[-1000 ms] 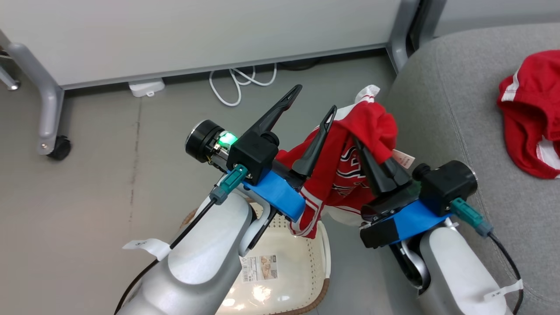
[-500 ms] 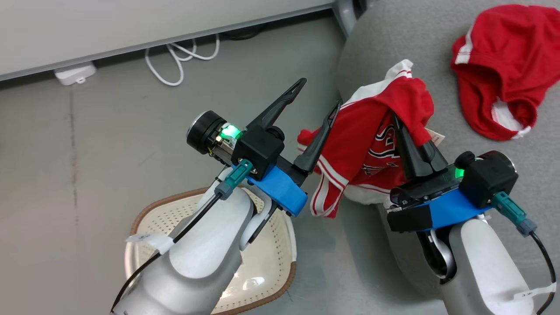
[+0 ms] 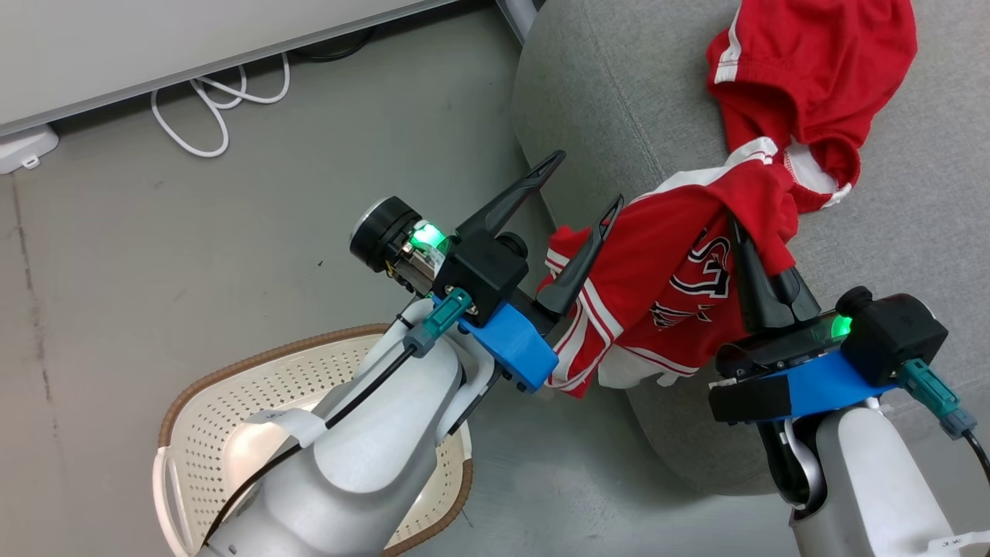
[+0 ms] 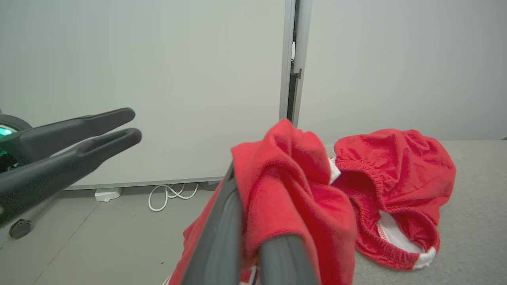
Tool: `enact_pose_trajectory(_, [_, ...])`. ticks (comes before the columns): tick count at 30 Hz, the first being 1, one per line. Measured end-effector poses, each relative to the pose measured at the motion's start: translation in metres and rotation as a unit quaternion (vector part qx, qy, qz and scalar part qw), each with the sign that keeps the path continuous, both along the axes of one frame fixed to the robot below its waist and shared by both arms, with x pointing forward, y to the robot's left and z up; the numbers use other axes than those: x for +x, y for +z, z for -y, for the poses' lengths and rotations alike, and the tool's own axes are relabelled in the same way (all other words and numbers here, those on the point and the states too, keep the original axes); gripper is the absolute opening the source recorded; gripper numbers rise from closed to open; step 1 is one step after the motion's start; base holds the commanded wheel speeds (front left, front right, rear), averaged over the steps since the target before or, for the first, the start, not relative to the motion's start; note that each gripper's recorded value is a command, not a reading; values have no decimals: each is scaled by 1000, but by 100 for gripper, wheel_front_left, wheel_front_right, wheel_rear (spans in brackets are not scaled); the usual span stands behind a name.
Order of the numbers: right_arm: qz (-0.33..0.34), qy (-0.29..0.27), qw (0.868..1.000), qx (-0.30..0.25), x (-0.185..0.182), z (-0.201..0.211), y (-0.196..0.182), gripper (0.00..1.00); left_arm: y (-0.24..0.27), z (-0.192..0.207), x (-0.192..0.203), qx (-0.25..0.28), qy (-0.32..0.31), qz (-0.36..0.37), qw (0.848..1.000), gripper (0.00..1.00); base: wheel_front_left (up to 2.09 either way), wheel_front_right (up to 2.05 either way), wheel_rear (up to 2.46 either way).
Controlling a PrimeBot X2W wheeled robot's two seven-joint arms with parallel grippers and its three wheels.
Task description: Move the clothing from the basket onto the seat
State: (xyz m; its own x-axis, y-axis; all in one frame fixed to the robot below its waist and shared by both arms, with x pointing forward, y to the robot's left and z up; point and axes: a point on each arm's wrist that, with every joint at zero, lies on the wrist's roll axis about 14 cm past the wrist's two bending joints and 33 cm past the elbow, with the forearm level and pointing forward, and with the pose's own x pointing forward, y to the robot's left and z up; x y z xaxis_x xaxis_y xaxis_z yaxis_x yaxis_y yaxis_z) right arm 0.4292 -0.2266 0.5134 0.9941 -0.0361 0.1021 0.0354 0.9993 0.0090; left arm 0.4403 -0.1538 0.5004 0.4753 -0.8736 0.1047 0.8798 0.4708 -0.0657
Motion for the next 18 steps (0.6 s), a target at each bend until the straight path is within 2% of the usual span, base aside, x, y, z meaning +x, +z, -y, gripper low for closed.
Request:
enact_pose_trajectory(10, [5, -10, 1000, -1, -2, 6, 4, 0, -1, 4, -4, 1, -8, -1, 1000, 100, 0, 0, 0])
enact_pose_trajectory(18, [47, -1, 999, -20, 24, 8, 30, 0, -14, -6, 8, 1, 10, -16, 1000, 100, 0, 0, 0])
